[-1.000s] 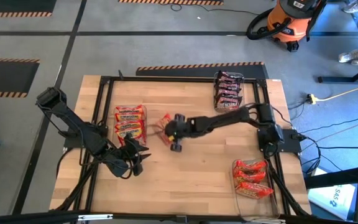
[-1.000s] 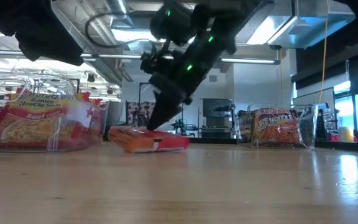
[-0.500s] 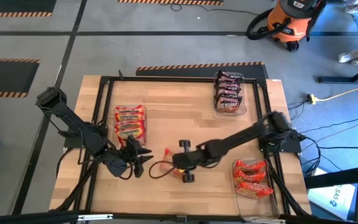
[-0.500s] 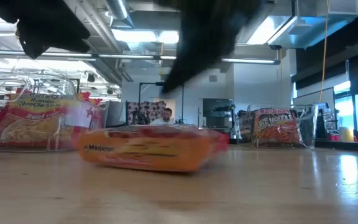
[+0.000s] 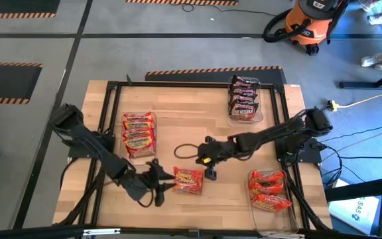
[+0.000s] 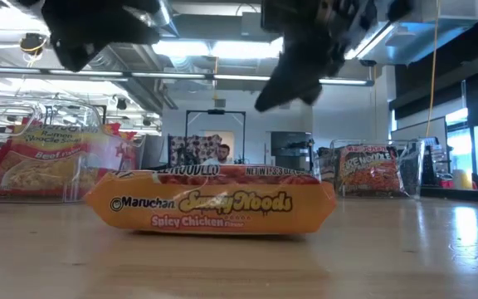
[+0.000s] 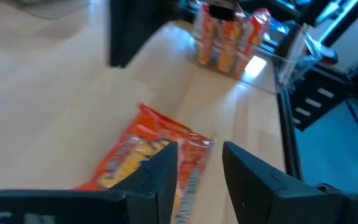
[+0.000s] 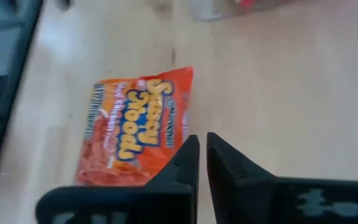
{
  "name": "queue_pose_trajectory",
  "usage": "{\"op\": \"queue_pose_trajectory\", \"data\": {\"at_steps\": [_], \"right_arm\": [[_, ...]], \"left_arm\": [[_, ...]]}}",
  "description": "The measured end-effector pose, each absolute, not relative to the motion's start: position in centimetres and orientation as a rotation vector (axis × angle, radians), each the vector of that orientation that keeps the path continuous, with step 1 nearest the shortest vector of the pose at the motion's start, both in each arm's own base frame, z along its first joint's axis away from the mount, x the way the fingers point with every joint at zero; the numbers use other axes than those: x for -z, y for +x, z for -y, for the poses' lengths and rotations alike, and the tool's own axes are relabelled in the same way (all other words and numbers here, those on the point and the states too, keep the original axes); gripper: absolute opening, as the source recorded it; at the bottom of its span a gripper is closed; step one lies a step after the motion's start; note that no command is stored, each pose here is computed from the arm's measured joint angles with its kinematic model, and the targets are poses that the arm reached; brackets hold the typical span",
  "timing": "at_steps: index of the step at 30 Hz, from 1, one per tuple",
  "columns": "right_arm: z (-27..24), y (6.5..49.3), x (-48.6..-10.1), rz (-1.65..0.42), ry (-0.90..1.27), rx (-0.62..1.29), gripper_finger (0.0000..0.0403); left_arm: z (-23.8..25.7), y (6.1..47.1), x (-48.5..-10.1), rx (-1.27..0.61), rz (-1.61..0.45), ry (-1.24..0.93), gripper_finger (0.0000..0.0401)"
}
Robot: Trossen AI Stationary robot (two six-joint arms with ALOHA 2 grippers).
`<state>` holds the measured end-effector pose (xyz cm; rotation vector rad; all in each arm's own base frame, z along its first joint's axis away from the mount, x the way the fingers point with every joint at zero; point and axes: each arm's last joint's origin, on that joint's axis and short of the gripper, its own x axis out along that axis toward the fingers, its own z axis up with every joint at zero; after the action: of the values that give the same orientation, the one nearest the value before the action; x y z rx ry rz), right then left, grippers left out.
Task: Sort Maruchan noodles
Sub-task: Put the orange noodle pack into the bottom transparent bin
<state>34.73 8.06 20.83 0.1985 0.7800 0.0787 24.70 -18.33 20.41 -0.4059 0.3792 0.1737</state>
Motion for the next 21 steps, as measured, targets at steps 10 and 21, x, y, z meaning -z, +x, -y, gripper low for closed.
{"op": "queue_pose_trajectory", "data": {"at_steps": [10,21], "right_arm": [[-5.7,34.3,-18.4,-0.727,0.395,-0.124,0.0086],[-6.1,35.9,-15.4,-0.715,0.490,-0.104,0.0311]], "left_arm": [[22.3,29.1,-16.7,-0.154,-0.507,-0.403,0.0121],[23.7,31.0,-10.9,-0.267,-0.553,-0.388,0.0121]]}}
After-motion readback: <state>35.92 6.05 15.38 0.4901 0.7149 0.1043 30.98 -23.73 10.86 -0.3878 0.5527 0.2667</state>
